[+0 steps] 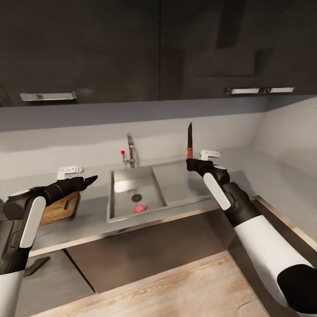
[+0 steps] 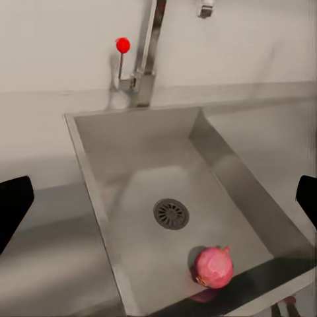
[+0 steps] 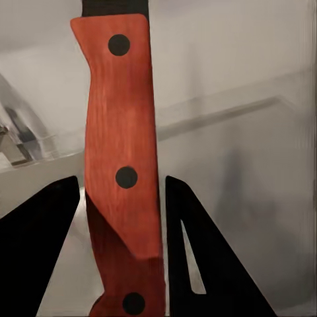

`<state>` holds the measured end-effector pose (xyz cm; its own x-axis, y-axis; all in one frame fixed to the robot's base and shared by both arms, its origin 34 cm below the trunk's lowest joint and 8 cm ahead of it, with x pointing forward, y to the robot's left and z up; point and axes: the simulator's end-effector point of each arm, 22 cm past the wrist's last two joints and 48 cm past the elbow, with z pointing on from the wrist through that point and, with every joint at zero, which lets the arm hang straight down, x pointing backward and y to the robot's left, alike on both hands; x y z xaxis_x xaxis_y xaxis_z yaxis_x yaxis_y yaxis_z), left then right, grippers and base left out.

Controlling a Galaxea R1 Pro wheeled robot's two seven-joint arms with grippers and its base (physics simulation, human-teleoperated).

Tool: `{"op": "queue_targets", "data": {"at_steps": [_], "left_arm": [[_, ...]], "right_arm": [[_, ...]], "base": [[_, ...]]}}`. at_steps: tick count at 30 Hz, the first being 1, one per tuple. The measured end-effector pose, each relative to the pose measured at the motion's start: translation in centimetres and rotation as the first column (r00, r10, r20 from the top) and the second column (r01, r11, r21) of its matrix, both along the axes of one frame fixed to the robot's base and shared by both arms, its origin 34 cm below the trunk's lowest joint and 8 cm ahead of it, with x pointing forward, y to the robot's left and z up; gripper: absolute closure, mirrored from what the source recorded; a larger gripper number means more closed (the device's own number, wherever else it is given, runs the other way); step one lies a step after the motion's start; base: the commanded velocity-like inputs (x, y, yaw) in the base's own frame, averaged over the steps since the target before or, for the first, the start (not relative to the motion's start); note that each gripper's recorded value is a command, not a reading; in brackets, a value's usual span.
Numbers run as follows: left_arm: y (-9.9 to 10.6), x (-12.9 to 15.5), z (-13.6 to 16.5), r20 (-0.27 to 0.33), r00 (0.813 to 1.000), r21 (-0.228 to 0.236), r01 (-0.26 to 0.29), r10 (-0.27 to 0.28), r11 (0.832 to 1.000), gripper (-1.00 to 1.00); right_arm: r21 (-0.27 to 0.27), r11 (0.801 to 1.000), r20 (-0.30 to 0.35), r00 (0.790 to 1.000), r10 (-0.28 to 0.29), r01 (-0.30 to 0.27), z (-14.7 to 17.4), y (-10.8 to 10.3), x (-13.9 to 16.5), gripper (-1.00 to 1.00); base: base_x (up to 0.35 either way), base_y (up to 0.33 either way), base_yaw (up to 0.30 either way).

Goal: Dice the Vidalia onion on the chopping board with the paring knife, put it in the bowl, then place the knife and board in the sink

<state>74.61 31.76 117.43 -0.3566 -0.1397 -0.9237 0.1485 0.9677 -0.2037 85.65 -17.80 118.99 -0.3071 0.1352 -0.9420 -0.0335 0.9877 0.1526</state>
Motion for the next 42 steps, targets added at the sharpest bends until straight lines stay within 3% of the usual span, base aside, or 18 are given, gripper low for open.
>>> {"op": "queue_targets", "data": {"at_steps": [15,21,28,33,42], "left_arm": [[0.0,0.0,0.0,0.0,1.0,0.0,-0.001,0.001,1.0,-1.0],[0.1,0.0,0.0,0.0,1.0,0.0,-0.002,0.002,1.0,-1.0],[0.1,0.0,0.0,-0.001,1.0,0.0,-0.002,0.002,1.0,-1.0],[0.1,0.0,0.0,-0.001,1.0,0.0,-0.002,0.002,1.0,-1.0],[-0.1,0.0,-0.1,-0.001,1.0,0.001,0.002,-0.002,1.0,-1.0]], "right_arm": [[-0.018,0.999,0.048,0.998,0.049,-0.048,1.9,2.1,-0.7,1.0],[-0.079,0.991,-0.081,0.991,0.102,-0.109,0.3,3.0,-2.3,1.0],[-0.1,0.982,-0.061,0.987,0.152,-0.157,2.9,4.3,-3.7,1.0],[-0.14,0.982,-0.075,0.99,0.116,-0.126,1.8,1.1,-3.9,1.0],[-0.152,0.981,-0.061,0.992,0.114,-0.122,2.0,0.2,-4.5,1.0]], "base": [[0.04,-0.03,0.0],[0.185,-0.036,0.0],[0.081,-0.023,0.0],[0.063,-0.01,0.0],[0.148,-0.17,0.0]]}}
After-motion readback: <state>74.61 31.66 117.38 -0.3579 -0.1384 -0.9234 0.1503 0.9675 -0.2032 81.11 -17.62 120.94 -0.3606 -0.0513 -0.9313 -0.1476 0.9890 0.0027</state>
